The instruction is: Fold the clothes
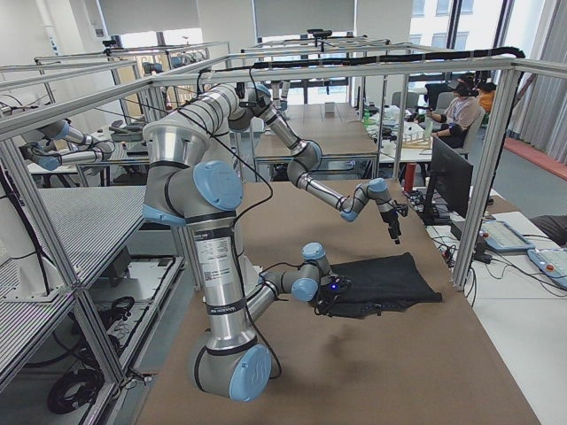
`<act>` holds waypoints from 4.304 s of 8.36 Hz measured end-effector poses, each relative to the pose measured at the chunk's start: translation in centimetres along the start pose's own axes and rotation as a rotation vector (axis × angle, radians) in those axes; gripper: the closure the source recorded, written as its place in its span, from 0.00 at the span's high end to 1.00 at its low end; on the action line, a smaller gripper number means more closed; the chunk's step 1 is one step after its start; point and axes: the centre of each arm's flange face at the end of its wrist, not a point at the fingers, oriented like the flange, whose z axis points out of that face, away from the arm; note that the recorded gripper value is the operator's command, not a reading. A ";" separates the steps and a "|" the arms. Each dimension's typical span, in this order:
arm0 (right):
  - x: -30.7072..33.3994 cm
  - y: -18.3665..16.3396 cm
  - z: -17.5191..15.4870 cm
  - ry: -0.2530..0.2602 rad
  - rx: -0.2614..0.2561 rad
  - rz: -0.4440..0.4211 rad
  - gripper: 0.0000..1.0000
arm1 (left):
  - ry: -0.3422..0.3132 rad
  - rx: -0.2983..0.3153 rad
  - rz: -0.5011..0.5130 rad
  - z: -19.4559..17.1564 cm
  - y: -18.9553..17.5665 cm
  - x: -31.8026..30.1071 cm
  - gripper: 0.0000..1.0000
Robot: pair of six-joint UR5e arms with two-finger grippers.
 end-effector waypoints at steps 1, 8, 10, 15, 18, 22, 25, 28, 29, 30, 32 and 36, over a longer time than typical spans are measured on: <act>-0.2 1.2 0.9 -0.005 0.010 0.018 0.74 | 0.000 0.000 -0.001 0.0 0.0 0.0 0.95; 1.3 7.3 3.2 -0.036 0.062 0.019 0.23 | -0.005 -0.006 -0.005 0.3 0.4 -0.5 0.95; 1.4 7.5 3.5 -0.041 0.061 0.045 0.00 | -0.007 -0.007 -0.006 0.4 0.6 -0.7 0.95; 0.7 8.5 1.2 -0.082 0.029 0.051 0.00 | -0.007 -0.007 -0.007 0.4 0.7 -0.9 0.95; 4.4 11.8 -1.8 -0.087 -0.039 -0.001 0.00 | -0.001 -0.003 -0.005 0.1 1.0 -0.8 0.95; 7.4 12.0 -2.5 -0.071 -0.027 -0.100 0.92 | 0.004 -0.005 -0.005 0.1 1.5 -0.8 0.95; 5.6 11.3 -6.2 -0.102 -0.026 -0.205 0.94 | 0.006 -0.005 -0.004 0.1 1.5 -0.7 0.95; 1.1 12.0 -8.5 -0.069 0.002 -0.369 0.93 | 0.005 -0.006 -0.004 0.1 1.5 -0.7 0.95; -0.6 13.1 -8.7 -0.043 0.014 -0.457 0.92 | 0.005 -0.006 -0.005 0.1 1.5 -0.7 0.95; -2.1 14.0 -8.8 -0.023 0.025 -0.568 0.91 | 0.005 -0.007 -0.005 0.2 1.6 -0.7 0.95; -2.9 16.1 -8.1 0.003 0.061 -0.871 0.85 | 0.004 -0.009 -0.007 0.3 1.7 -0.8 0.95; -2.7 19.8 -7.9 0.008 0.057 -1.366 0.69 | 0.003 -0.010 -0.015 0.3 1.9 -1.0 0.95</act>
